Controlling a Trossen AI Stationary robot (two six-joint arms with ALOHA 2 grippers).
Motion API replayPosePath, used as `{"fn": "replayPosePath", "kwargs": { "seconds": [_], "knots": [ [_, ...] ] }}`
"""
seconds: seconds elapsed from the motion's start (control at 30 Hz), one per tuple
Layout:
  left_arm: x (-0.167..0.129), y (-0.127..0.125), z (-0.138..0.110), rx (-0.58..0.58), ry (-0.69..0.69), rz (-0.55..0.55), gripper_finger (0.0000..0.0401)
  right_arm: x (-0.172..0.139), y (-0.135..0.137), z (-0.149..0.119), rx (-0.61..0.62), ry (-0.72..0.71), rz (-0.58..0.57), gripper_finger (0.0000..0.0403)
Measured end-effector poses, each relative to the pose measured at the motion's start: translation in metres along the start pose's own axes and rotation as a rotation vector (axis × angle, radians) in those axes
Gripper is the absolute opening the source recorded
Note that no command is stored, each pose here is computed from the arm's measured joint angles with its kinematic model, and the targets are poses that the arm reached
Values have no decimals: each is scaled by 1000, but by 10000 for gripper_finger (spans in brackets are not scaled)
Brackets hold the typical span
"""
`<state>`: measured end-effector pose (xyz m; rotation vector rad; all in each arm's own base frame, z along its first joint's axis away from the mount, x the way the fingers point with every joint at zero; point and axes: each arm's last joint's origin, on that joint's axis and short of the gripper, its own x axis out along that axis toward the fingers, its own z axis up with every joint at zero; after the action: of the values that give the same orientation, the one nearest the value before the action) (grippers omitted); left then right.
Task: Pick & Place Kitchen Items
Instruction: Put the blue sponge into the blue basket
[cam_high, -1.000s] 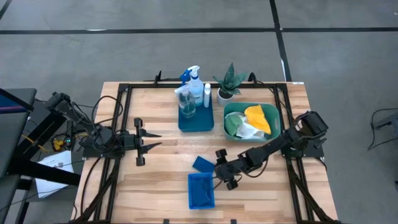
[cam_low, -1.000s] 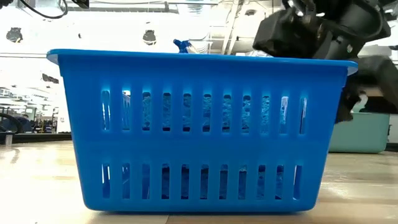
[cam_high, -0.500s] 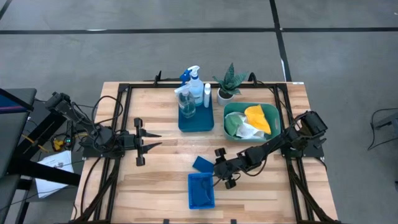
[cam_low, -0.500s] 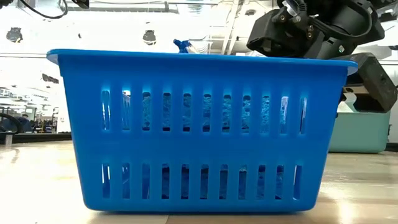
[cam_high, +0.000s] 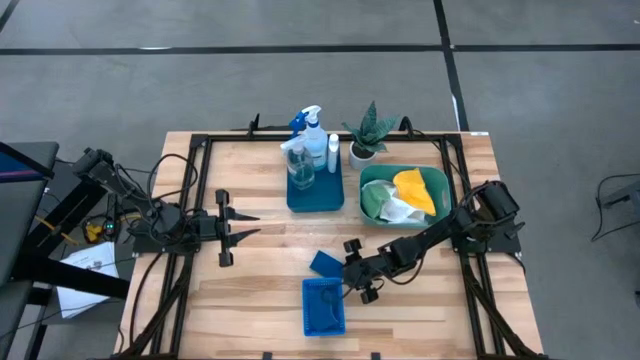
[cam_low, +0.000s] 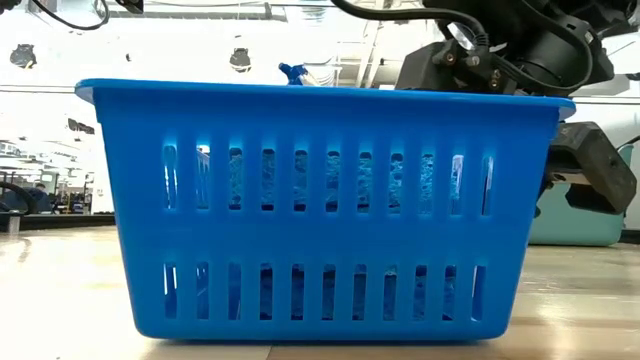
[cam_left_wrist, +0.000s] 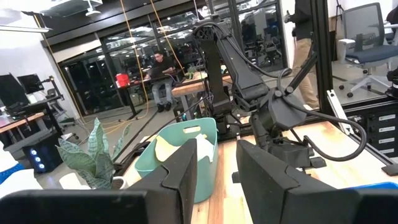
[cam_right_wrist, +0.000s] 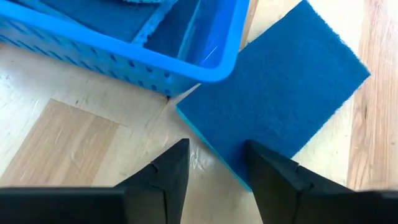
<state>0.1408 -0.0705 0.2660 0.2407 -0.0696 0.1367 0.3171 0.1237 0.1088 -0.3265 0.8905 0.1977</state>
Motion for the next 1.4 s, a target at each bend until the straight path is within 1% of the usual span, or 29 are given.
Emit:
{"fn": "replayPosePath", "kwargs": {
  "seconds": [0.13, 0.23, 0.37, 0.6, 0.63, 0.83, 0.93, 1.1, 1.23, 1.4],
  "knots": [
    [0, 0, 0, 0, 0, 0, 108, -1, -1, 0, 4, 0, 0, 144],
    [0, 0, 0, 0, 0, 0, 108, -1, -1, 0, 2, 5, -2, 129],
    [0, 0, 0, 0, 0, 0, 108, -1, -3, -1, 6, 12, -8, 94],
    [0, 0, 0, 0, 0, 0, 108, -1, -4, -4, -6, 47, -11, 14],
    [0, 0, 0, 0, 0, 0, 108, -2, -4, -3, -8, 57, -11, 7],
    [0, 0, 0, 0, 0, 0, 108, -21, 0, 3, -11, 174, -1, 2],
    [0, 0, 0, 0, 0, 0, 108, -34, 8, 9, 0, 186, 1, 2],
    [0, 0, 0, 0, -1, -3, 108, -53, 18, 16, 24, 165, 6, 1],
    [0, 0, 0, -2, -4, -5, 108, -71, 18, 21, 98, 124, -87, 1],
    [0, 0, 0, -2, -4, -6, 108, -89, 13, 15, 231, 164, -181, 0]
  ]
}}
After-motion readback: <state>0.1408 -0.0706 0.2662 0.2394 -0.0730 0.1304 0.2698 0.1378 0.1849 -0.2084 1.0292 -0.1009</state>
